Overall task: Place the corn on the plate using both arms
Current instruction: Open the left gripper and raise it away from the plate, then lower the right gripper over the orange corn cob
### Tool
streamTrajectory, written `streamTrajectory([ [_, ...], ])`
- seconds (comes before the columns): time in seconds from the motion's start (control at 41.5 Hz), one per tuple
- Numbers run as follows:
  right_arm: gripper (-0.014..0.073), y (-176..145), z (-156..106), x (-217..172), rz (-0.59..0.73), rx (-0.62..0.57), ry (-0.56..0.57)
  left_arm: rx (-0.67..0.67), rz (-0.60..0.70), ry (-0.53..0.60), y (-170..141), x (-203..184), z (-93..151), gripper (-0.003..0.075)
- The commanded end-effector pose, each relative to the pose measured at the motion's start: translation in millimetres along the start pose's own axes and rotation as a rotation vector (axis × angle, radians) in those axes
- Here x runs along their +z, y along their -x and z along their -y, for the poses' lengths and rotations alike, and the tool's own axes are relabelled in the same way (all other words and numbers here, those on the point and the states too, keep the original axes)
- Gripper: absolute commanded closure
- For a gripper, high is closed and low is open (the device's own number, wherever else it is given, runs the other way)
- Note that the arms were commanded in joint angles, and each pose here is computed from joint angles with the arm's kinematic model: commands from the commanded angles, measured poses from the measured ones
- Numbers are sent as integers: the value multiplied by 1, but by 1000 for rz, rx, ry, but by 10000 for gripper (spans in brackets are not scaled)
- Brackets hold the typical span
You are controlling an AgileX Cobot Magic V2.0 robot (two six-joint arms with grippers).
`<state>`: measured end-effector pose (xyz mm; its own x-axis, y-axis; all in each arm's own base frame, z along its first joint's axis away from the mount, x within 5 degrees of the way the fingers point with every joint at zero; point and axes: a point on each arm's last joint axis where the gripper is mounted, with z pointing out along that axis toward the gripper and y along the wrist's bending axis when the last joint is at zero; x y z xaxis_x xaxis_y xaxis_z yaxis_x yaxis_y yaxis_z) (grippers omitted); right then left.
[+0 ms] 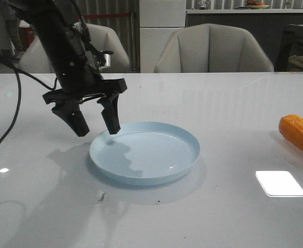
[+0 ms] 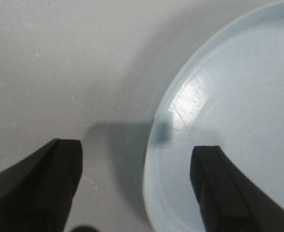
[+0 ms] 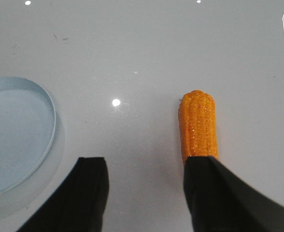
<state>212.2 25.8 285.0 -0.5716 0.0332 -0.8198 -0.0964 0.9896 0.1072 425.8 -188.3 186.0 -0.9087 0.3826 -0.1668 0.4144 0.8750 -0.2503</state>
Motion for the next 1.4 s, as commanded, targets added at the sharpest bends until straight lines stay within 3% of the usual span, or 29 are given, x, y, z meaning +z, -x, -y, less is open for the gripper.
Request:
streamTrajectory([
  [0.0,127,18,-1,-8,110,1,-2,59,142,20,13,-50,15,193],
  [0.314,127,17,-1,-8,93,1,0,175,525,246,21,-156,24,193],
  [0.458,127,17,-1,-8,92,1,0,201,777,267,3,-229,40,193],
  [0.676,127,17,-1,-8,93,1,0,176,916,388,-38,-282,22,193],
  [0.989,127,17,-1,-8,92,0,0,-1,1010,525,-132,-296,-32,193],
  [1.206,127,17,-1,-8,92,0,0,-13,1187,600,-203,-276,-30,193],
  [1.375,127,17,-1,-8,92,0,0,-21,1206,592,-244,-241,-24,193],
])
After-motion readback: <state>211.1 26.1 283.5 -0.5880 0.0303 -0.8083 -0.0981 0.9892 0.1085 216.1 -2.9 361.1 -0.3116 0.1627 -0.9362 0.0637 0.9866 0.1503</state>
